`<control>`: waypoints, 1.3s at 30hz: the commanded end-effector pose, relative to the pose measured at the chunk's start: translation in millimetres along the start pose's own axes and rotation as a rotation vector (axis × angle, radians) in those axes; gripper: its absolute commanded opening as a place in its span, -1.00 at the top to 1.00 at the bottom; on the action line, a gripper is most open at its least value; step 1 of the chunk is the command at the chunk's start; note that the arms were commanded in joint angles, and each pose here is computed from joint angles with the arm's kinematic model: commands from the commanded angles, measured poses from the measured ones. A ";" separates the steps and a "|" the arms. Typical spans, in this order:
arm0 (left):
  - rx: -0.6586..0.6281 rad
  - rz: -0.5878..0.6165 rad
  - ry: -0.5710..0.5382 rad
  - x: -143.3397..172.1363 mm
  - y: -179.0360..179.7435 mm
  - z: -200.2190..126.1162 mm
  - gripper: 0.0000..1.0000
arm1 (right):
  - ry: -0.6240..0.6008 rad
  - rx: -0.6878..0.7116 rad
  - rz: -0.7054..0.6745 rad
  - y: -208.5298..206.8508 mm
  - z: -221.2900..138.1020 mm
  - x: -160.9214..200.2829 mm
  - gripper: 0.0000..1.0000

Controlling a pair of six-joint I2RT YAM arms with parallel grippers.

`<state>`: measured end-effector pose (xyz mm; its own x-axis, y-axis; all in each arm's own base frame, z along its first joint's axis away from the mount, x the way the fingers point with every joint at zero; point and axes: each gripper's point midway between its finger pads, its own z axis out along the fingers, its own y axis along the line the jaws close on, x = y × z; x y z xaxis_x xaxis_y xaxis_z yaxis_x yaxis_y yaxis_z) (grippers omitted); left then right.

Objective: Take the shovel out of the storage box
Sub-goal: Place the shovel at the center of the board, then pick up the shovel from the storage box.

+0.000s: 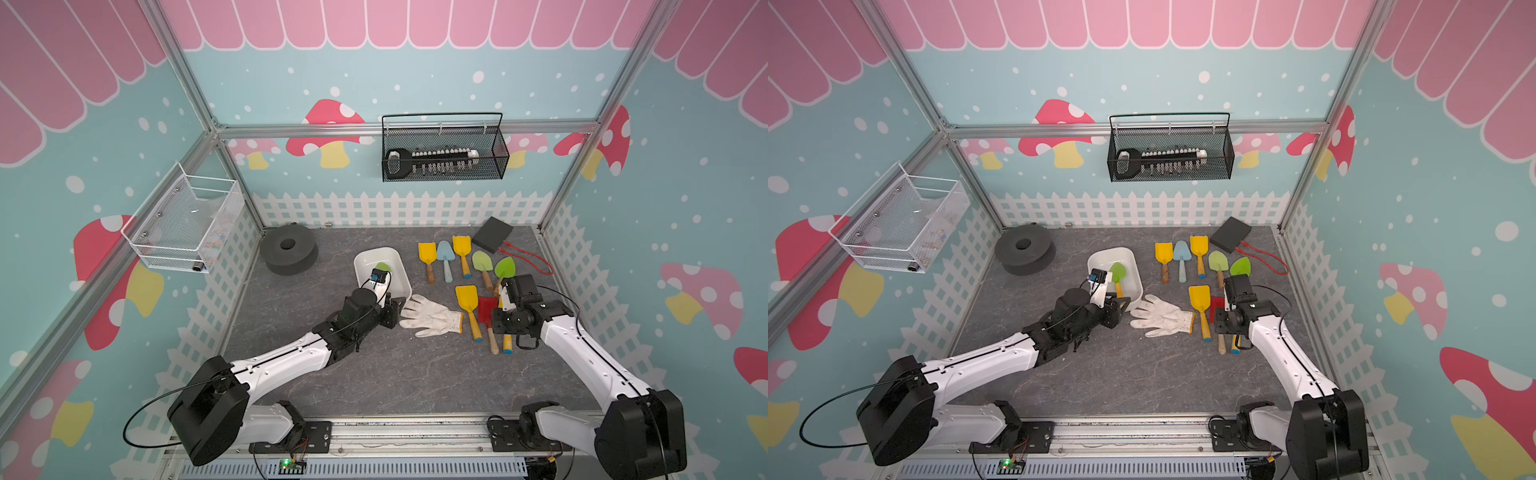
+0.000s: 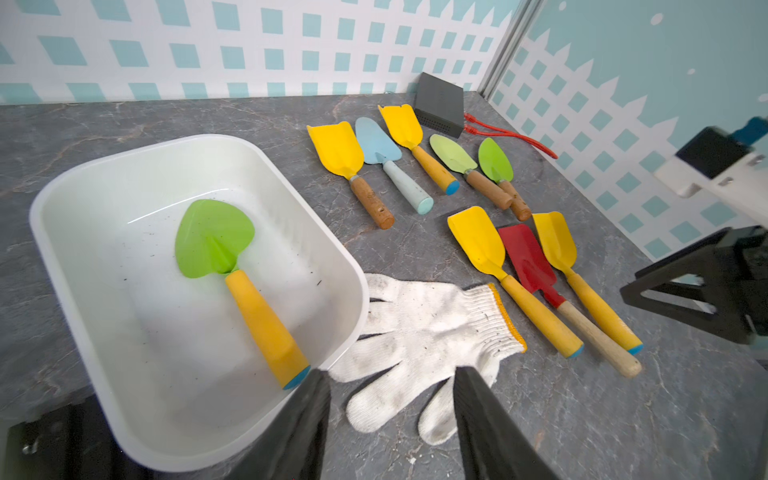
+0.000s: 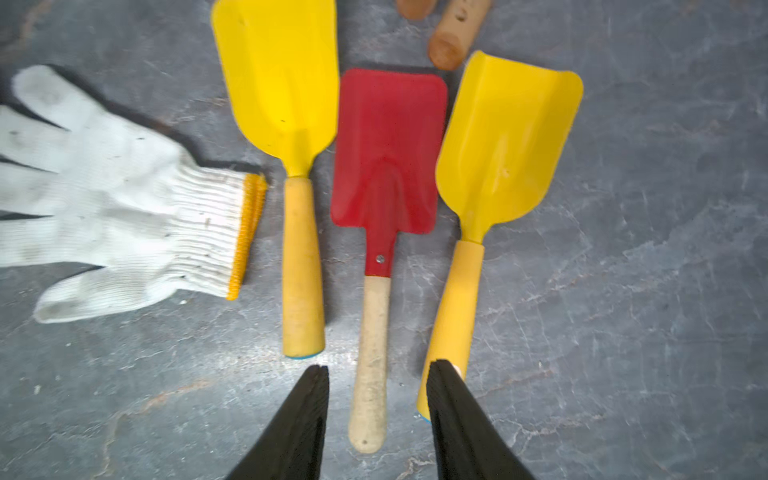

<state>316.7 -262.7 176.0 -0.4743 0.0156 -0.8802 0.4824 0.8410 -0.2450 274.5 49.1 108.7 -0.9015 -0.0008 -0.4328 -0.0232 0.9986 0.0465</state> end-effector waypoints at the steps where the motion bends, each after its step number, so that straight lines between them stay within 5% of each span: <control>1: -0.086 0.000 0.006 -0.2 12.9 2.6 -0.04 | -0.081 -0.071 -0.066 22.4 -12.3 -23.5 0.09; 12: -0.222 -0.036 0.065 -3.8 30.1 14.7 0.00 | -0.194 -0.336 -0.238 109.6 -26.8 -50.3 0.09; 20: -0.295 -0.137 0.194 -1.2 49.0 32.8 0.15 | -0.152 -0.372 -0.266 136.8 -27.7 -48.4 0.14; 39: -0.368 -0.372 0.411 30.0 102.7 102.2 0.06 | -0.192 -0.303 -0.293 125.8 -34.6 -35.6 0.06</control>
<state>421.3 -235.1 82.8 -0.8271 -0.1378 -0.5448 0.0188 0.9621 -0.2719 293.2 174.8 165.1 -0.7381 -0.2396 -0.6307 -0.4199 0.8948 0.1515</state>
